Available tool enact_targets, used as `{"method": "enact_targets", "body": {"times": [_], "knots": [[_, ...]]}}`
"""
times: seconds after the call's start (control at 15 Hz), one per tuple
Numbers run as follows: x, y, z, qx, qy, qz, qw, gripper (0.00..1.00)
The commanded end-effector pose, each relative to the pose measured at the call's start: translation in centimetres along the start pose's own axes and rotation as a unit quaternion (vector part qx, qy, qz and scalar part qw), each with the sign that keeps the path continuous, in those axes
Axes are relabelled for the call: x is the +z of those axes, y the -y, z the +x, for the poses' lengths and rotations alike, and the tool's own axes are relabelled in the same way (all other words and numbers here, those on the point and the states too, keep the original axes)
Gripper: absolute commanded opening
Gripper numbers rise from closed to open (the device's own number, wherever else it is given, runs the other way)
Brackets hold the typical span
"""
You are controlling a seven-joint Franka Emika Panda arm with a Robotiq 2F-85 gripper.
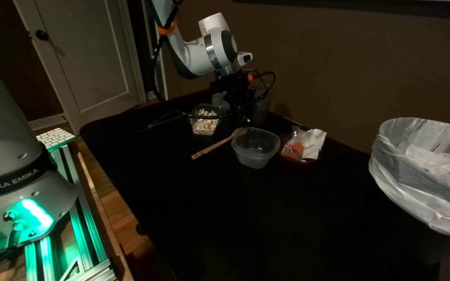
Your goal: Move the clear bowl to the left and remove the spoon inside it
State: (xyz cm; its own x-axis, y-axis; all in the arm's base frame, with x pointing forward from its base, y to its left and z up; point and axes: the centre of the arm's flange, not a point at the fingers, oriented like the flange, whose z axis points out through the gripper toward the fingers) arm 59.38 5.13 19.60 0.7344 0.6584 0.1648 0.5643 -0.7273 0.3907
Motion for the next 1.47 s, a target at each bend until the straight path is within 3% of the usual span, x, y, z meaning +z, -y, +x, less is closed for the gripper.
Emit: {"method": "enact_targets", "body": {"times": [0.0, 0.27, 0.47, 0.73, 1.07, 1.13, 1.27, 1.33, 1.4], "knots": [[0.3, 0.3, 0.3, 0.095, -0.031, 0.004, 0.9950, 0.02], [1.2, -0.1, 0.6, 0.196, -0.066, 0.020, 0.9782, 0.02], [3.4, -0.2, 0.7, 0.250, -0.065, 0.041, 0.9651, 0.02], [7.5, 0.1, 1.4, 0.276, -0.043, 0.063, 0.9581, 0.02], [11.7, -0.5, 1.9, 0.284, -0.025, 0.073, 0.9556, 0.02], [12.3, -0.6, 1.9, 0.290, -0.016, 0.084, 0.9531, 0.33], [13.3, -0.5, 2.0, 0.289, 0.003, 0.102, 0.9520, 0.32], [13.5, -0.3, 2.1, 0.287, 0.011, 0.109, 0.9516, 0.50], [13.3, -0.3, 2.1, 0.286, 0.016, 0.114, 0.9513, 0.57]]}}
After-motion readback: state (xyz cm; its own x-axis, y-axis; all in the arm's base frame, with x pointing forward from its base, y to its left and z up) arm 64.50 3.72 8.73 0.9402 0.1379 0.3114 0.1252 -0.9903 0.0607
